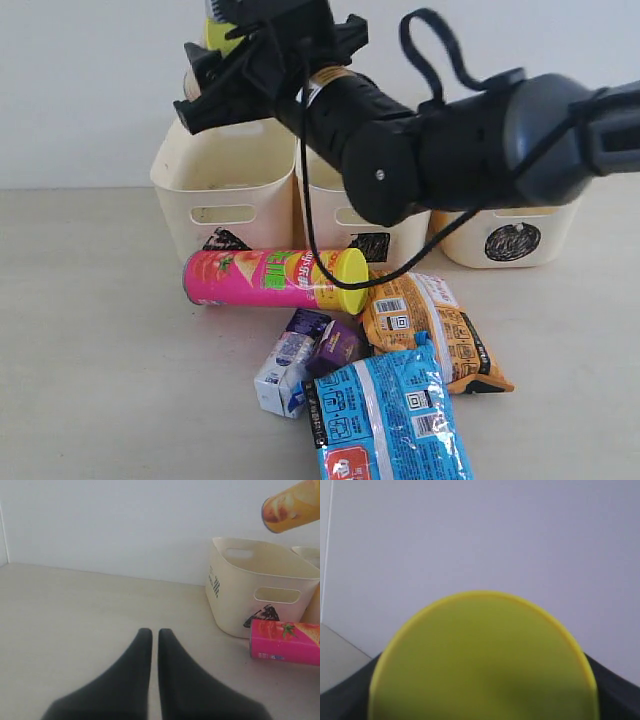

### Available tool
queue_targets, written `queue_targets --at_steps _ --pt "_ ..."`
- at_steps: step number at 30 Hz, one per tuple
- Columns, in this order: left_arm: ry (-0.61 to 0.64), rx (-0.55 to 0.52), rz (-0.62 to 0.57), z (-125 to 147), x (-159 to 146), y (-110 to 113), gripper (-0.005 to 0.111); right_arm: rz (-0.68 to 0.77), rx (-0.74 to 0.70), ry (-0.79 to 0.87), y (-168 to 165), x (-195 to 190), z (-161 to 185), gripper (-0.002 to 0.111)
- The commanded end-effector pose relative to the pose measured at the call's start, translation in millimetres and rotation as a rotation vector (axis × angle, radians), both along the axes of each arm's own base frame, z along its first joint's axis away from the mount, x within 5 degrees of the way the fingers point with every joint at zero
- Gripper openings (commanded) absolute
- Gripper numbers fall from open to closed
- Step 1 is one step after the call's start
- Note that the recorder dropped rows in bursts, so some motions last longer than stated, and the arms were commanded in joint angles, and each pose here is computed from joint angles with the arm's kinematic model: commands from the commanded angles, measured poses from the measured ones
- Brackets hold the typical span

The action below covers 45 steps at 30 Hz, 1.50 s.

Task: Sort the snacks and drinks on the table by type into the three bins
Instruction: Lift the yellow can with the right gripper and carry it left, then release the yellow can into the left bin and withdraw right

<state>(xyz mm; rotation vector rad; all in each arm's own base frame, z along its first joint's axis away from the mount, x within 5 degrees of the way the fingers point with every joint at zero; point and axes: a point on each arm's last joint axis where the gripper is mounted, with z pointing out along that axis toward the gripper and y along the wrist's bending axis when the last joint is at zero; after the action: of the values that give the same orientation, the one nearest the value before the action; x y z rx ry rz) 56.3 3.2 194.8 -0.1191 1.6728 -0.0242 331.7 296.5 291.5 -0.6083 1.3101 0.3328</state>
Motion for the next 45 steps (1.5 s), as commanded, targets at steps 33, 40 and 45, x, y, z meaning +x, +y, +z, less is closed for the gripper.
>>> queue_targets --at_steps 33,40,45 --pt "-0.017 -0.011 -0.001 2 0 0 0.004 -0.116 -0.003 0.129 17 42 -34 0.093" --pt "-0.017 -0.011 -0.001 2 0 0 0.004 0.076 -0.177 0.378 8 5 11 0.016" --pt "-0.017 -0.011 -0.001 2 0 0 0.004 0.220 -0.410 0.498 -7 -30 34 0.000"
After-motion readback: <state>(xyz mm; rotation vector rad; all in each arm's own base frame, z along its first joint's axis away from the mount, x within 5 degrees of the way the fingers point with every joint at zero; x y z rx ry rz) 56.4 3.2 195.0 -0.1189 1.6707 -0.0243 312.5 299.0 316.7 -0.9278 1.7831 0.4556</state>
